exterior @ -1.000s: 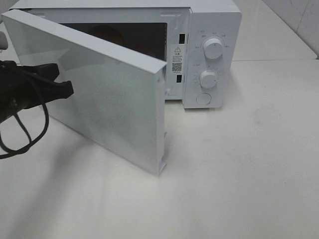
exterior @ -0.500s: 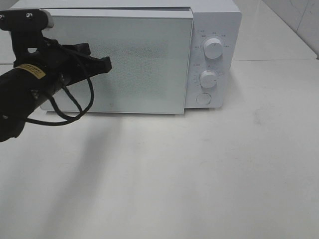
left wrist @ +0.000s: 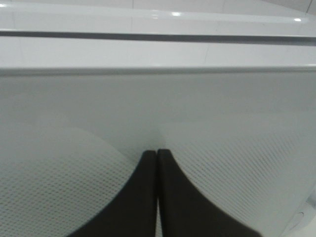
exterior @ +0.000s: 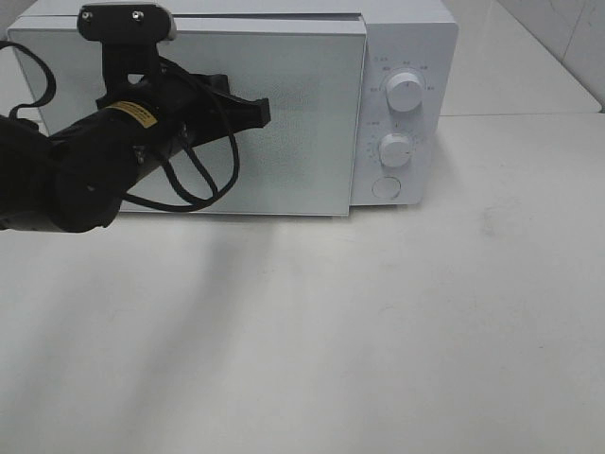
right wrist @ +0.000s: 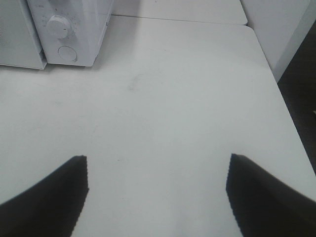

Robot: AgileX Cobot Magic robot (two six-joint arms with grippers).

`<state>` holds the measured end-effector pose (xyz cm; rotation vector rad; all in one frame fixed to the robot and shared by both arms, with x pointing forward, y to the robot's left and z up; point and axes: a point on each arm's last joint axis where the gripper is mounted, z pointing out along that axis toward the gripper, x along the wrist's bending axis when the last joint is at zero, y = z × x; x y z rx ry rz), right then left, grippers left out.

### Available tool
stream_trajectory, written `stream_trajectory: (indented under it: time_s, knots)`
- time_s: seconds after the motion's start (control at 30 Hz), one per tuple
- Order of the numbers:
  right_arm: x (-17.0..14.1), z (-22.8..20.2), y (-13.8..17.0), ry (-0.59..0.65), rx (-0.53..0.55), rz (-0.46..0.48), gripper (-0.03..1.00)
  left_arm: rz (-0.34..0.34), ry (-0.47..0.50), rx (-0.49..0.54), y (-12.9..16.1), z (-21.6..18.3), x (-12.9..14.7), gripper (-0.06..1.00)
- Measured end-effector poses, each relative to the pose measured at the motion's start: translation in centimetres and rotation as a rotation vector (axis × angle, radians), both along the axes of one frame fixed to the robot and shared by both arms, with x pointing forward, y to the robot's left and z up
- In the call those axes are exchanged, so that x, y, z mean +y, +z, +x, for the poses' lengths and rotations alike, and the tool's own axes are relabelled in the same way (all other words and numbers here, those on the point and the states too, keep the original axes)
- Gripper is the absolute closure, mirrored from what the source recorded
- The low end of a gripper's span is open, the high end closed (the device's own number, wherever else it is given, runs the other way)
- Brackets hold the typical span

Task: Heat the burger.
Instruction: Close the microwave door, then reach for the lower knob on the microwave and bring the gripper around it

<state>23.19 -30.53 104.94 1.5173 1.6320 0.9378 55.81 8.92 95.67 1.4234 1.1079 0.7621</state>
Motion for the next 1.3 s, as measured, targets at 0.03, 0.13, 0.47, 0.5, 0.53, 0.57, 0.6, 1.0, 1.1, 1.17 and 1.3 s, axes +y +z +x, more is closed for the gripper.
stream_trajectory:
  time_s: [0.03,0.13,0.47,0.5,0.53,0.57,0.6,1.0,1.1,1.17,1.3]
  knots:
    - [0.0,0.0,0.0,0.0,0.0,0.0,0.22,0.008,-0.011,0.004,0.0,0.3,-0.5,0.94]
    - [0.0,0.0,0.0,0.0,0.0,0.0,0.22,0.027,-0.029,0.011,-0.2,0.9,-1.2,0.94]
    - [0.0,0.0,0.0,0.0,0.0,0.0,0.22,0.071,-0.061,0.025,0.0,1.6,-2.0,0.94]
    - [0.0,0.0,0.0,0.0,0.0,0.0,0.22,0.08,-0.067,0.038,0.0,1.6,-2.1,0.94]
    - [0.0,0.0,0.0,0.0,0.0,0.0,0.22,0.08,-0.067,0.038,0.0,1.6,-2.1,0.94]
    - [0.0,0.0,0.0,0.0,0.0,0.0,0.22,0.084,-0.07,0.05,-0.1,1.6,-2.1,0.94]
    - [0.0,0.0,0.0,0.0,0.0,0.0,0.22,0.087,-0.074,0.088,0.0,1.5,-2.0,0.94]
    - [0.0,0.0,0.0,0.0,0.0,0.0,0.22,0.107,-0.122,0.332,1.7,-0.8,-0.3,0.53]
    - [0.0,0.0,0.0,0.0,0.0,0.0,0.22,0.135,-0.165,0.429,1.8,-1.9,-0.2,0.13]
    - [0.0,0.0,0.0,0.0,0.0,0.0,0.22,0.155,-0.193,0.496,1.8,-2.5,-0.1,0.03]
    - [0.0,0.0,0.0,0.0,0.0,0.0,0.22,0.233,-0.267,0.623,1.9,-4.0,0.2,-0.02]
